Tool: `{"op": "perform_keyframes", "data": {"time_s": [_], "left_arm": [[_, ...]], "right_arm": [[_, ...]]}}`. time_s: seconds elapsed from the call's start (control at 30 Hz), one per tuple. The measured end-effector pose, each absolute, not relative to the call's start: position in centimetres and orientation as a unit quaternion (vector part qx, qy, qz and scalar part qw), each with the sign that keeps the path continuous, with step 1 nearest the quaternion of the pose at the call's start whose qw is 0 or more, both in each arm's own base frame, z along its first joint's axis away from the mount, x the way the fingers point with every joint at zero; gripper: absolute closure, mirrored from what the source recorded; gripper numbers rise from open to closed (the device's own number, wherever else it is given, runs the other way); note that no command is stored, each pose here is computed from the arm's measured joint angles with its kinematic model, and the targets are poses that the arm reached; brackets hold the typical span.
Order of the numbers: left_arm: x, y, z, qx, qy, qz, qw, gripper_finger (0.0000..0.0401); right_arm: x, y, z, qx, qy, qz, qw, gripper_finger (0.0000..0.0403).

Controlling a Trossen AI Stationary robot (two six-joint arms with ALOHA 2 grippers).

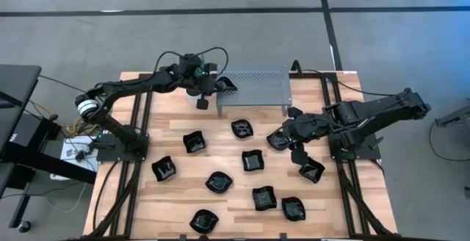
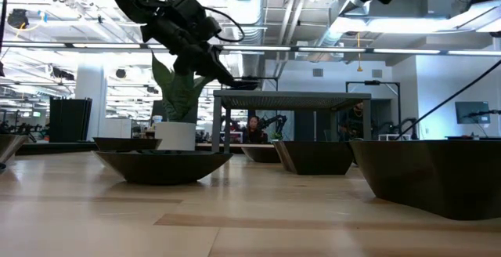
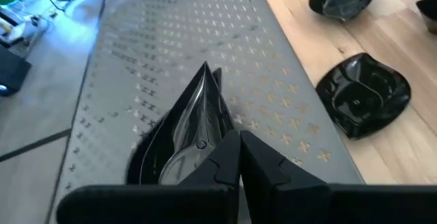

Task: Pick & Place Mini shaped plates
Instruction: Stack the drop-shaped plate on top of the drop-shaped plate on the shelf

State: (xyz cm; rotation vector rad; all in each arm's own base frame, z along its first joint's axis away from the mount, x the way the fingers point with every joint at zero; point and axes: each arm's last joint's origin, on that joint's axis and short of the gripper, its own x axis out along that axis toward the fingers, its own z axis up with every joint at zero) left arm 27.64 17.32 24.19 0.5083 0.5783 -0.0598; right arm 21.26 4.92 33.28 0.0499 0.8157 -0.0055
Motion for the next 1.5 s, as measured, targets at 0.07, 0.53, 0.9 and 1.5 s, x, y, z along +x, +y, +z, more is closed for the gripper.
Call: {"op": "perform_keyframes", "data": {"time_s": [0.07,0.53,0.9,1.5], "left_arm": [[27.7,17.3,24.3,0.252,0.278,-0.029,0.926,0.0394],[27.5,17.7,24.3,0.301,0.29,-0.021,0.908,0.039],[27.5,17.9,24.2,0.306,0.311,0.015,0.9,0.0347],[29.8,14.5,24.7,0.303,0.297,0.032,0.905,0.0302]], "right_arm": [[21.3,4.9,33.3,0.024,0.397,-0.003,0.918,0.0258],[21.3,4.9,33.3,0.024,0.396,-0.002,0.918,0.026],[21.3,4.9,33.3,0.024,0.396,-0.002,0.918,0.0261],[21.3,4.9,33.3,0.024,0.396,-0.002,0.918,0.0261]]}}
